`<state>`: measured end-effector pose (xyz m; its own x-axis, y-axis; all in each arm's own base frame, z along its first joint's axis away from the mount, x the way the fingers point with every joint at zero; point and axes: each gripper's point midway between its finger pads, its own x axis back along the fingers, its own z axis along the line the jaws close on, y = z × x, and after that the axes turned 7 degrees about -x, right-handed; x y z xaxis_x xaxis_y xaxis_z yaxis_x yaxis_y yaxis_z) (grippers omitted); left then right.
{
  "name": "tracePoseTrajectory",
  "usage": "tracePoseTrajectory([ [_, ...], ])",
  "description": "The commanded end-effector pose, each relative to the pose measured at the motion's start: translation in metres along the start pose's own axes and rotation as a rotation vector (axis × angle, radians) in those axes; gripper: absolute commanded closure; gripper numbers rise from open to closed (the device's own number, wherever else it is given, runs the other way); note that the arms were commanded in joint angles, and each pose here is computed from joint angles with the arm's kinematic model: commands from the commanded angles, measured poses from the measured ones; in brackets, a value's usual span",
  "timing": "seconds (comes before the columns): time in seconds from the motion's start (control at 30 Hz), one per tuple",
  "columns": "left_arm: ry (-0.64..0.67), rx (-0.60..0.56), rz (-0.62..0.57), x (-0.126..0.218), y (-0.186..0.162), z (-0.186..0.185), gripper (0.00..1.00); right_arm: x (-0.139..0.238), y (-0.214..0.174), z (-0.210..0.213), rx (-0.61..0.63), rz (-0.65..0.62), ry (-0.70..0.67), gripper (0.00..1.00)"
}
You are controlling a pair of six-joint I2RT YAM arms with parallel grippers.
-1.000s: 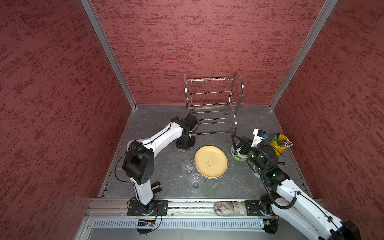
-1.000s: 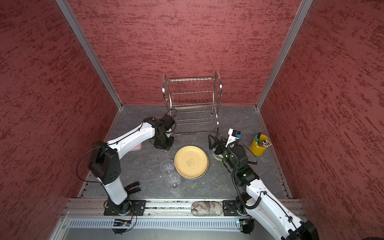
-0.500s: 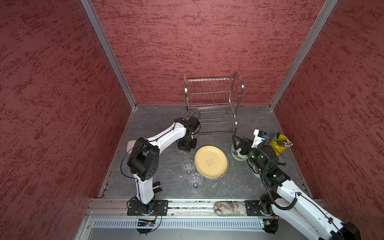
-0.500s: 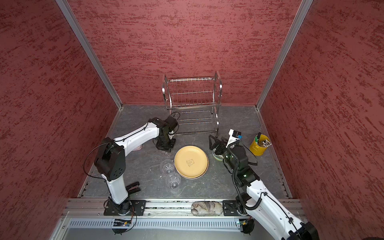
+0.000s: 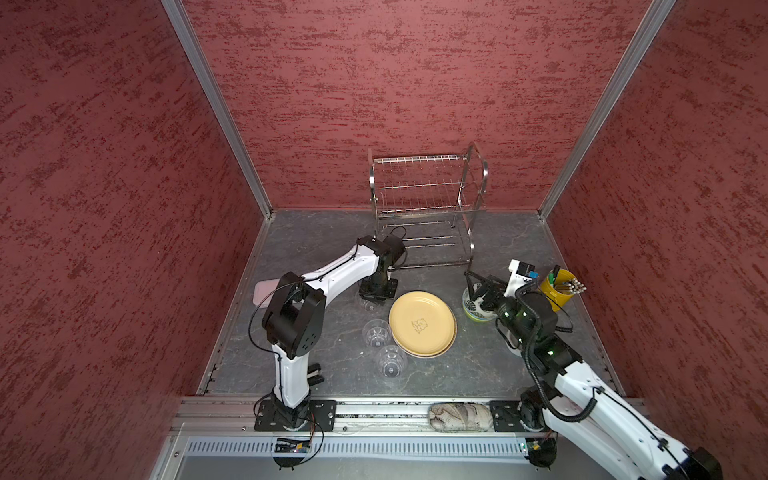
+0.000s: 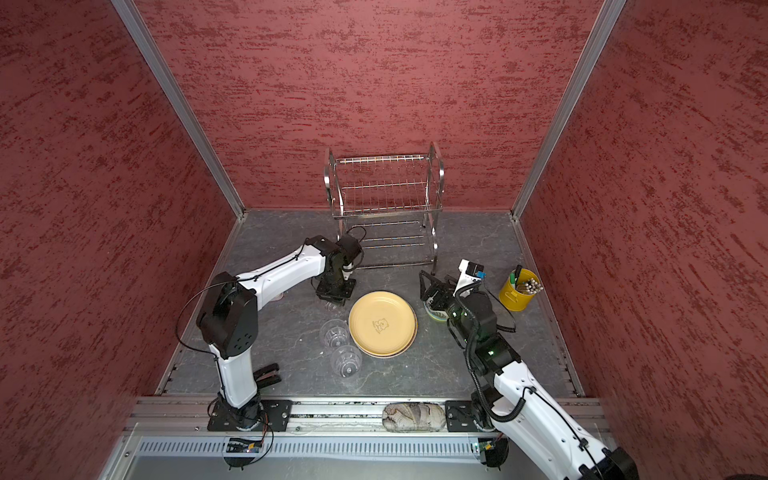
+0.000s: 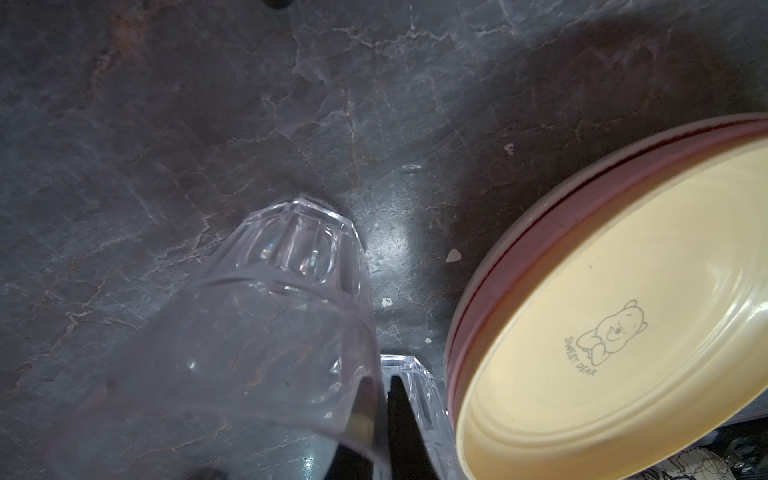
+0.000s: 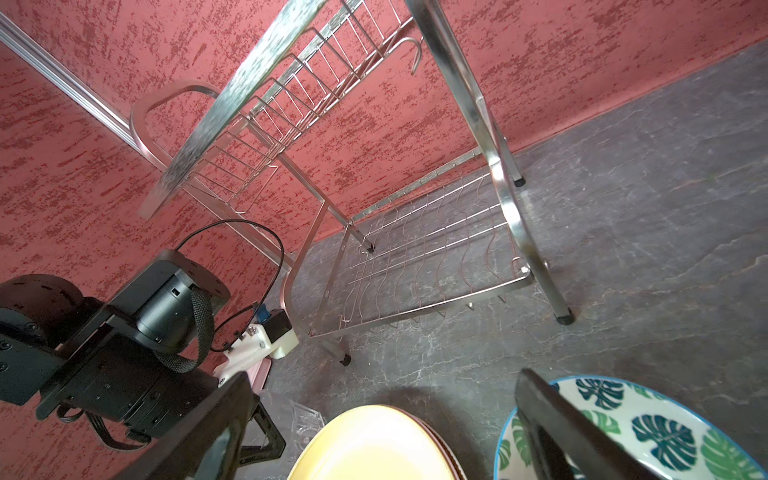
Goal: Unload the mixed dishes from the dish rack
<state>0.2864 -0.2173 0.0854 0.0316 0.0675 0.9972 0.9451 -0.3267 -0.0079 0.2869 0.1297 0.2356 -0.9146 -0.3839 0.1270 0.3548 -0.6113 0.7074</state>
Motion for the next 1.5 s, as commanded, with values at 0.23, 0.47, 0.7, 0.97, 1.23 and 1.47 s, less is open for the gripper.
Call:
tracePoseTrajectory([
  [0.23, -0.002, -0.030, -0.009, 0.001, 0.008, -0.010, 0.76, 0.002, 0.000, -0.011, 0.012, -0.017, -0.042, 0.01],
  [0.47, -0.013, -0.057, -0.075, 0.019, 0.014, -0.026, 0.73, 0.002, 0.000, -0.011, 0.012, -0.019, -0.046, 0.01],
  [0.7, -0.001, -0.077, -0.163, 0.045, 0.019, -0.036, 0.73, 0.003, -0.001, -0.012, 0.010, -0.014, -0.050, 0.01],
  [0.97, 0.010, -0.082, -0.216, 0.068, 0.014, -0.038, 0.73, 0.003, -0.002, -0.013, 0.001, -0.011, -0.053, 0.01],
  [1.23, 0.059, -0.070, -0.372, 0.112, 0.008, -0.028, 0.73, 0.004, 0.003, -0.012, 0.028, -0.016, -0.069, 0.01],
  [1.47, 0.035, -0.035, -0.661, 0.167, -0.002, -0.012, 0.55, 0.010, 0.022, -0.012, 0.128, -0.054, -0.132, 0.01],
])
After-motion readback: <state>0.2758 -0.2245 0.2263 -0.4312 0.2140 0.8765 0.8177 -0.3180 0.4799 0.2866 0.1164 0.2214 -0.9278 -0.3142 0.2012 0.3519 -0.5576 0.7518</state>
